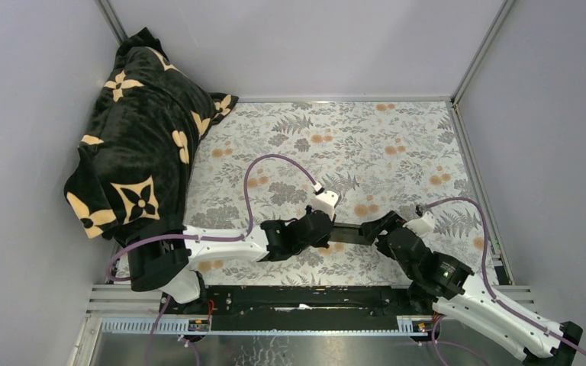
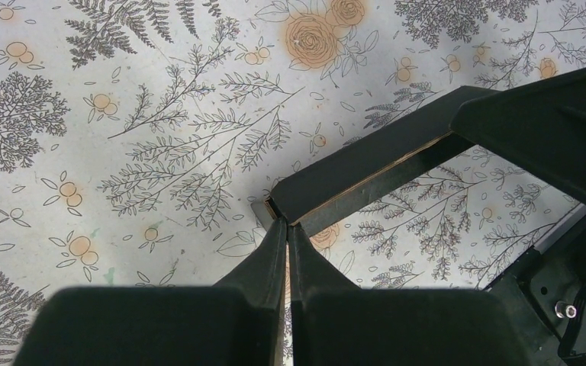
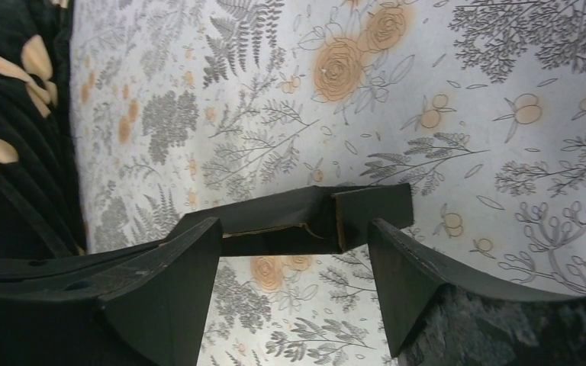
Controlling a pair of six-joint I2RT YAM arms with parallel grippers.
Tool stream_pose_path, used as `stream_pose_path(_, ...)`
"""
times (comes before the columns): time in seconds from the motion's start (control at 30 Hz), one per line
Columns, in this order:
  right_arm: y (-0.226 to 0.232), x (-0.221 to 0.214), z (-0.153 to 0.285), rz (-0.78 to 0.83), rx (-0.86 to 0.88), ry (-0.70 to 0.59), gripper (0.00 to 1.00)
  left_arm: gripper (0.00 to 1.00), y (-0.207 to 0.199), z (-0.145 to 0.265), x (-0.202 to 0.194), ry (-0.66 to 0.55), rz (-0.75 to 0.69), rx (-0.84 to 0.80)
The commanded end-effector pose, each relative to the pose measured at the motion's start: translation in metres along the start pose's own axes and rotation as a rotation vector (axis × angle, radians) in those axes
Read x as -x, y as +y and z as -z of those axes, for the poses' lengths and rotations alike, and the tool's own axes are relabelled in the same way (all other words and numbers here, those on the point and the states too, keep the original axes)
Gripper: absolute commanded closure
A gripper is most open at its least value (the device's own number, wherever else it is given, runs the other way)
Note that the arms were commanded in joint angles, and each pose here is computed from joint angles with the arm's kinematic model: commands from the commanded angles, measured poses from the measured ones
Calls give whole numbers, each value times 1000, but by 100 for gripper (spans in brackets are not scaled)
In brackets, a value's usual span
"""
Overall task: Fold the paper box
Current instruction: Close the paper box at the center of the board.
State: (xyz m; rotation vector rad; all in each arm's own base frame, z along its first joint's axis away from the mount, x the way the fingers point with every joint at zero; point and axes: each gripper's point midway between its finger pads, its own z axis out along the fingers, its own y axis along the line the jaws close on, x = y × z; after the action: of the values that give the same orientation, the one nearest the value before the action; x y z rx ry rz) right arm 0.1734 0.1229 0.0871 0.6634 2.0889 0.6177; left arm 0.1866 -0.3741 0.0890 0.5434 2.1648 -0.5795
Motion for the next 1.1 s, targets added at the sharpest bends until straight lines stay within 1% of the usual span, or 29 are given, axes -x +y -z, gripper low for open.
stream_pose_path(0.0, 20, 16, 1, -102, 62, -65, 23, 96, 11, 0, -41, 132, -49, 45)
stream_pose_path(0.13, 21, 15, 0, -109, 60, -63, 23, 96, 11, 0, -41, 131, -48, 46)
stream_pose_path(0.37, 6, 1, -8, -81, -47, -18, 22, 96, 12, 1, -41, 132, -50, 48)
stream_pose_path(0.67, 2, -2, -13, -88, -63, -20, 24, 96, 11, 0, -39, 129, -56, 50)
stream_pose_path(0.8, -5, -1, -14, -96, -75, -35, 30, 96, 11, -1, -39, 131, -59, 52)
stream_pose_path(0.9, -8, -2, -15, -105, -71, -44, 44, 96, 11, -1, -39, 134, -61, 53)
stream_pose_path(0.93, -9, -2, -16, -107, -72, -45, 46, 96, 10, -1, -38, 132, -62, 53)
stream_pose_path(1.07, -11, -5, -18, -102, -83, -41, 47, 96, 9, -2, -39, 136, -64, 51)
